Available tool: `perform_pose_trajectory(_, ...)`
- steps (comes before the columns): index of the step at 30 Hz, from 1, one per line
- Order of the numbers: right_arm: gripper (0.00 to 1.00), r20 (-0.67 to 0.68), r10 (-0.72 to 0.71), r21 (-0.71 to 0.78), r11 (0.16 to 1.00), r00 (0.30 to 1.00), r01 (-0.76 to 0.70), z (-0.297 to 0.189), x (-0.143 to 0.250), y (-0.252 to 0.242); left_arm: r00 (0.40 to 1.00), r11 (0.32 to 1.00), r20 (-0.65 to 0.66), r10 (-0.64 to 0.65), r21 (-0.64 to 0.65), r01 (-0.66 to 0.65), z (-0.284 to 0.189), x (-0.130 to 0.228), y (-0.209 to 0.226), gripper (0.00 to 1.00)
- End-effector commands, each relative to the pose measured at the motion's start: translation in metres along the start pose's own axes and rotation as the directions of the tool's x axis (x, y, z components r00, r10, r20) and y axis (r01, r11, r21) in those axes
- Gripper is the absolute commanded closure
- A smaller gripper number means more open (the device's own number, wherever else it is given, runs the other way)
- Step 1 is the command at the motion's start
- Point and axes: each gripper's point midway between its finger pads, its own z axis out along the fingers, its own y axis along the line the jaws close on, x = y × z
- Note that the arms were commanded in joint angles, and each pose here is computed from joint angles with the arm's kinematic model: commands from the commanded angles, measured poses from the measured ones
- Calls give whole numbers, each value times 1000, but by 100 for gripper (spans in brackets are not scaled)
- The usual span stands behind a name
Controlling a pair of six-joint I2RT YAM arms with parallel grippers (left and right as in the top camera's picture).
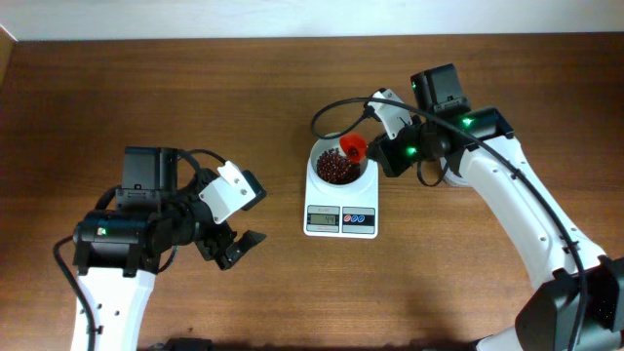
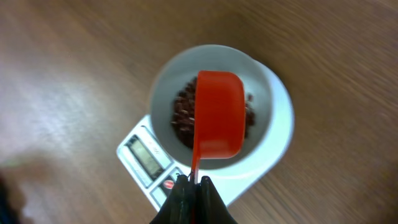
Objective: Scoop and weigh 50g on scale
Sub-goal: 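Tilt the scoop and pour beans gradually into the bowl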
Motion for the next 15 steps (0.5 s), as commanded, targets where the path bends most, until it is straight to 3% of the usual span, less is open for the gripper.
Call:
perform_pose_trajectory(1,96,30,-17,49,999,999,15,-13,-11,0,1000,1000,18,14,3,-14,-3,-4,-1,1)
perform_pose_trajectory(3,96,68,-88,-54,994,994,92,-15,-16,20,1000,1000,18,14,3,-14,-3,-4,-1,1)
perform_pose_trajectory(5,96,27,-20,75,997,999,18,-13,-11,-4,1000,1000,18,13,3,-14,-3,-4,-1,1)
perform_pose_trajectory(7,96,37,-81,4,997,996,80,-13,-11,9,1000,1000,18,13,3,-14,-3,-4,-1,1)
perform_pose_trajectory(9,96,18,-2,109,994,1000,0,-13,-9,-10,1000,1000,18,13,3,-14,-3,-4,-1,1)
perform_pose_trajectory(11,96,54,-100,-11,995,994,101,-13,-15,11,1000,1000,18,13,3,-14,-3,-4,-1,1)
perform_pose_trajectory(13,96,26,-38,47,998,999,37,-12,-10,1,1000,1000,18,13,3,-14,-3,-4,-1,1)
perform_pose_trajectory(14,96,56,-124,-76,989,991,128,-13,-12,23,1000,1000,18,14,3,-14,-3,-4,-1,1)
perform_pose_trajectory(15,96,67,-134,-95,986,989,140,-14,-13,27,1000,1000,18,14,3,-14,-3,-4,-1,1)
